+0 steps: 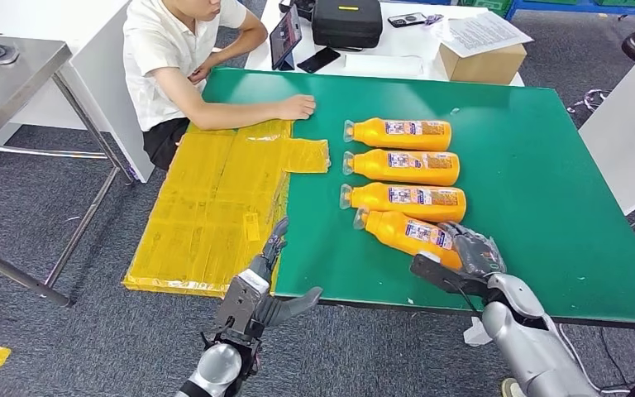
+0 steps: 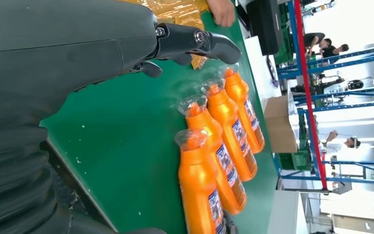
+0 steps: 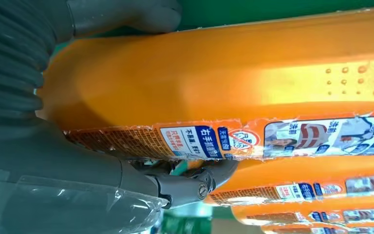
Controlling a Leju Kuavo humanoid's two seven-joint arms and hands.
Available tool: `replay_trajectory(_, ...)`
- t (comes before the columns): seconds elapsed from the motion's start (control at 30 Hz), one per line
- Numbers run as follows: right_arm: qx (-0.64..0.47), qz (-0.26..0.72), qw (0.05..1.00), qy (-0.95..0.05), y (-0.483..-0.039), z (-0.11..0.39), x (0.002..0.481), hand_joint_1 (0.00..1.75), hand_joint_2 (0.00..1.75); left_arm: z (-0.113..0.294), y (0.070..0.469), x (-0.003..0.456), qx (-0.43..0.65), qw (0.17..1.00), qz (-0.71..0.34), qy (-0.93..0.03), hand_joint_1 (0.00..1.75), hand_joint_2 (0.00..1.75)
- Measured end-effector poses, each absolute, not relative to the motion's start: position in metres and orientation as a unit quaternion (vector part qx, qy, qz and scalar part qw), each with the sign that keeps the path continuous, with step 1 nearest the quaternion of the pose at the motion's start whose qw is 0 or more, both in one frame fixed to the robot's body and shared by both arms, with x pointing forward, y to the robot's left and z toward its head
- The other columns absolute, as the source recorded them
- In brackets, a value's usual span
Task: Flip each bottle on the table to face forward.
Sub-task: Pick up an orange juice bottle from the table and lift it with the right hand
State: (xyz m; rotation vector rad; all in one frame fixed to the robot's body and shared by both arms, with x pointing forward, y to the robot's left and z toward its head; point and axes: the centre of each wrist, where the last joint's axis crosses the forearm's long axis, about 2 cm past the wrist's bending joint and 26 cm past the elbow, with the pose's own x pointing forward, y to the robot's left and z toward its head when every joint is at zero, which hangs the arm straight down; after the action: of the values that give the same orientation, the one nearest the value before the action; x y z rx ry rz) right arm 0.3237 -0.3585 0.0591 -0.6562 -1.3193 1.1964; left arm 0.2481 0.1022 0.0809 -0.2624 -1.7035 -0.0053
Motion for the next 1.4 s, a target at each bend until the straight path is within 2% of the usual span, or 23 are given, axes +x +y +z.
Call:
replay_trajectory(0.23,-0.131,0.447,0.642,-0.609,-0.352,0.063,0.322,1.75,1.75,0.085,0.101,0.255,-0.133,0.635,0.000,-0.761,0.00,1.75)
replay_trajectory(0.7,-0.060,0.400,0.647,-0.646,-0.345,0.059,0.314,1.75,1.75,0.086,0.097,0.258,-0.150,0.633,0.021,-0.759,0.00,1.75)
replay_trajectory(1.03,0.105,0.259,0.602,-0.748,-0.271,0.069,0.293,1.75,1.75,0.076,0.091,0.250,-0.249,0.696,0.161,-0.654,0.00,1.75)
replay_trajectory(1.4,0.181,0.244,0.566,-0.766,-0.227,0.085,0.291,1.75,1.75,0.072,0.089,0.250,-0.282,0.698,0.194,-0.629,0.00,1.75)
